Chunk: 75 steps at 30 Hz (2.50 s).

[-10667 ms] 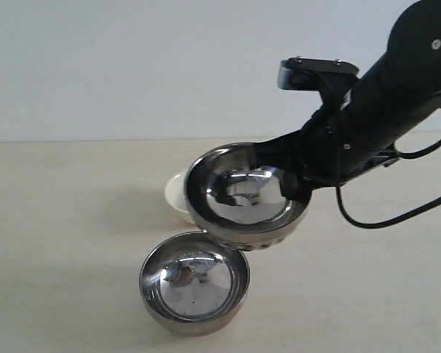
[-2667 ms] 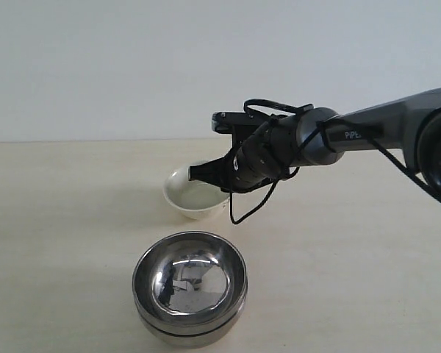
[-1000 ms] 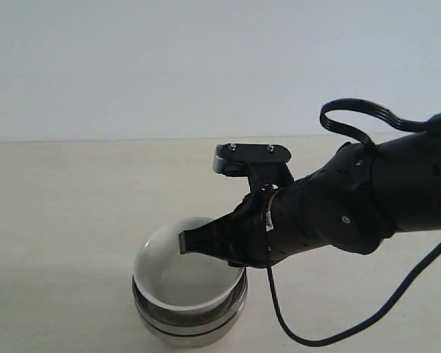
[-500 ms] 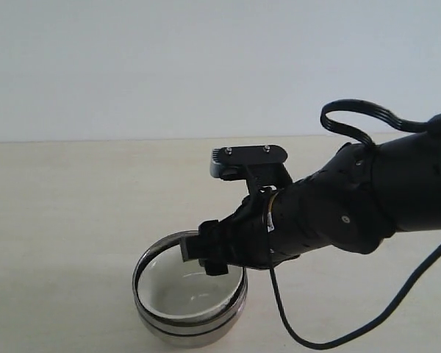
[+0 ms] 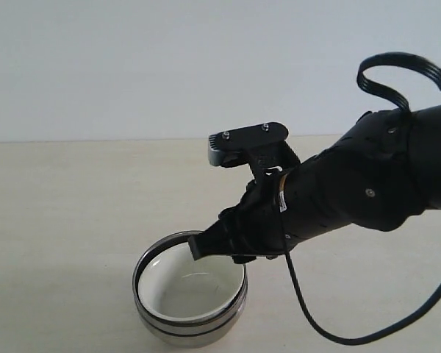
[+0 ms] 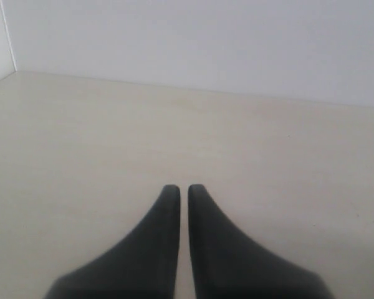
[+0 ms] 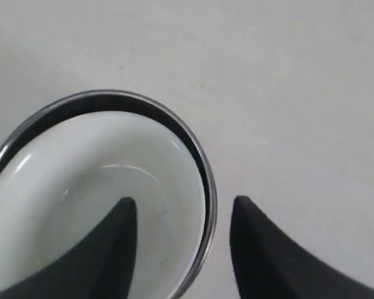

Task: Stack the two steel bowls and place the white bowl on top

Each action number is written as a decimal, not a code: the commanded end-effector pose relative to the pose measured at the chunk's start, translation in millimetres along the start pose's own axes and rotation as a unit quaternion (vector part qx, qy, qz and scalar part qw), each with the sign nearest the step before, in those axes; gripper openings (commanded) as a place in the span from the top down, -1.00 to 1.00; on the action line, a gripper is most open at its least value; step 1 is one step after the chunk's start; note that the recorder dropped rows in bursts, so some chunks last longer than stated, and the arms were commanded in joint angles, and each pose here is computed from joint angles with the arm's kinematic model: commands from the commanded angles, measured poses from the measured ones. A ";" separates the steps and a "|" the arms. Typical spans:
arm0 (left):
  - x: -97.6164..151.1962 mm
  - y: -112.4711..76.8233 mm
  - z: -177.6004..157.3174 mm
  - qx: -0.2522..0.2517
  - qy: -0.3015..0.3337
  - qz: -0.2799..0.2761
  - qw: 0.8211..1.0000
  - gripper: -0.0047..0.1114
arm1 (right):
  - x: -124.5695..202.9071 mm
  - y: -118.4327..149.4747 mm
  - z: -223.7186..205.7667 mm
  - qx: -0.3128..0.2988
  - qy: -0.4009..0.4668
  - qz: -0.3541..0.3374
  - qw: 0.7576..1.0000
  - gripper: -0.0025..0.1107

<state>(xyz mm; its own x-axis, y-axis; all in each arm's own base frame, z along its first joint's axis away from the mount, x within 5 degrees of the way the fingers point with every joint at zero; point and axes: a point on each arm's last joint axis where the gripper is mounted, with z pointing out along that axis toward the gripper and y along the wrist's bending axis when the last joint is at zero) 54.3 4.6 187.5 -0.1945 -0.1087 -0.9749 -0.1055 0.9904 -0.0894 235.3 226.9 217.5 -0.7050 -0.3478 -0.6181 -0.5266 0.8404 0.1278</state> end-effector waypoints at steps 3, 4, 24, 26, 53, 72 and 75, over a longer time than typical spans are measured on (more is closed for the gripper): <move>0.8 0.3 0.2 -0.002 0.000 -0.003 1.000 0.84 | 8.4 -2.9 -1.8 0.010 0.029 -0.012 0.999 0.95; 0.8 0.3 0.2 -0.002 0.000 -0.003 1.000 0.84 | 8.2 -2.8 -1.8 0.010 0.028 -0.011 0.999 0.95; 0.8 0.3 0.2 -0.002 0.000 -0.003 1.000 0.84 | 6.0 3.6 13.7 -0.025 0.005 0.000 1.000 0.96; 0.8 0.3 0.2 -0.002 0.000 -0.003 1.000 0.84 | -0.3 4.4 1.3 -0.028 -0.019 -0.009 0.999 0.96; 0.8 0.3 0.2 -0.002 0.000 -0.003 1.000 0.84 | -1.1 -24.8 0.7 0.014 0.004 0.004 1.000 0.51; 0.8 0.3 0.2 -0.002 0.000 -0.003 1.000 0.84 | 32.6 -28.7 -56.9 -0.042 -0.214 0.028 0.976 0.96; 0.8 0.3 0.2 -0.002 0.000 -0.003 1.000 0.84 | 34.7 -28.6 -62.6 -0.042 -0.206 0.033 0.977 0.96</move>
<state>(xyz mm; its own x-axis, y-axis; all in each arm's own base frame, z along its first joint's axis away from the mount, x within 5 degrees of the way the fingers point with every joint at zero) 54.3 4.6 187.5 -0.1945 -0.1087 -0.9749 -0.1055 0.9904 -0.0894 199.1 167.8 238.3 -0.4991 -0.0877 -0.8621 -0.5370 0.8121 0.2283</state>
